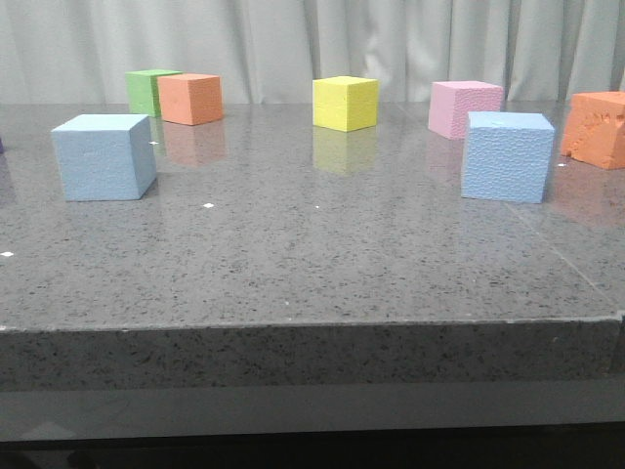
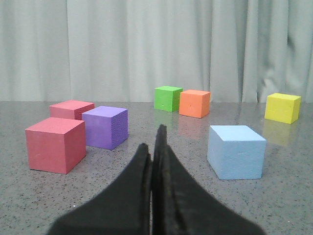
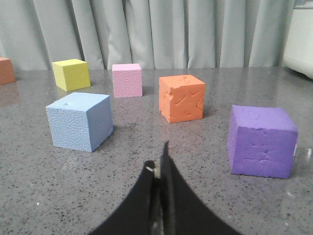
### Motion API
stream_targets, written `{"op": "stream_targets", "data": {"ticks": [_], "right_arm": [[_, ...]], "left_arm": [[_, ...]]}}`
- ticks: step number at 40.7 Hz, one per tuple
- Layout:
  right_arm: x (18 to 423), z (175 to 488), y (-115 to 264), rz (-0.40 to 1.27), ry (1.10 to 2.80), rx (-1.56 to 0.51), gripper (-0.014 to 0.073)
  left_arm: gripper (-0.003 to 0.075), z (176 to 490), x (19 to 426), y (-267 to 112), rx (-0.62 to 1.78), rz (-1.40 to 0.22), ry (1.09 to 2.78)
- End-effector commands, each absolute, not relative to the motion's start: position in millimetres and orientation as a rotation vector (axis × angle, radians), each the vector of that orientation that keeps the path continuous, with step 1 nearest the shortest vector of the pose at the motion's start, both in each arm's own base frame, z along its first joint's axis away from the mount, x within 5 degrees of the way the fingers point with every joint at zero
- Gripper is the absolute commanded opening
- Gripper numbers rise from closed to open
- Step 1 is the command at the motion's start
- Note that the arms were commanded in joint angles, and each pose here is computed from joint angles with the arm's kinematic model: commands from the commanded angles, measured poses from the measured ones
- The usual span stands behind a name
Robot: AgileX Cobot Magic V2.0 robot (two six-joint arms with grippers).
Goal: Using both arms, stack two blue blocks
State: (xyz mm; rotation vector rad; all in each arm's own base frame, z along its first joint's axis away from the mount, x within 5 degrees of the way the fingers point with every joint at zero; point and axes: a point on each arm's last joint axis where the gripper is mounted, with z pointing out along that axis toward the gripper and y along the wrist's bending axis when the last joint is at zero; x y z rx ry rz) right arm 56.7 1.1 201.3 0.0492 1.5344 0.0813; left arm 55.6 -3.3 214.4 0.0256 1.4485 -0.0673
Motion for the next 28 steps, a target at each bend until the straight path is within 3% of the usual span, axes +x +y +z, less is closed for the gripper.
{"op": "stream_targets", "data": {"ticks": [1,28], "right_arm": [[54.3,211.5,0.9,0.066,1.432,0.036,-0.0068],[53.9,214.1,0.9,0.068,1.403,0.035,-0.0069]], "left_arm": [[-0.0020,222.3,52.7,-3.5,0.024,-0.081,1.351],[-0.0020,223.0,52.6,-3.5,0.024,-0.081,1.343]]}}
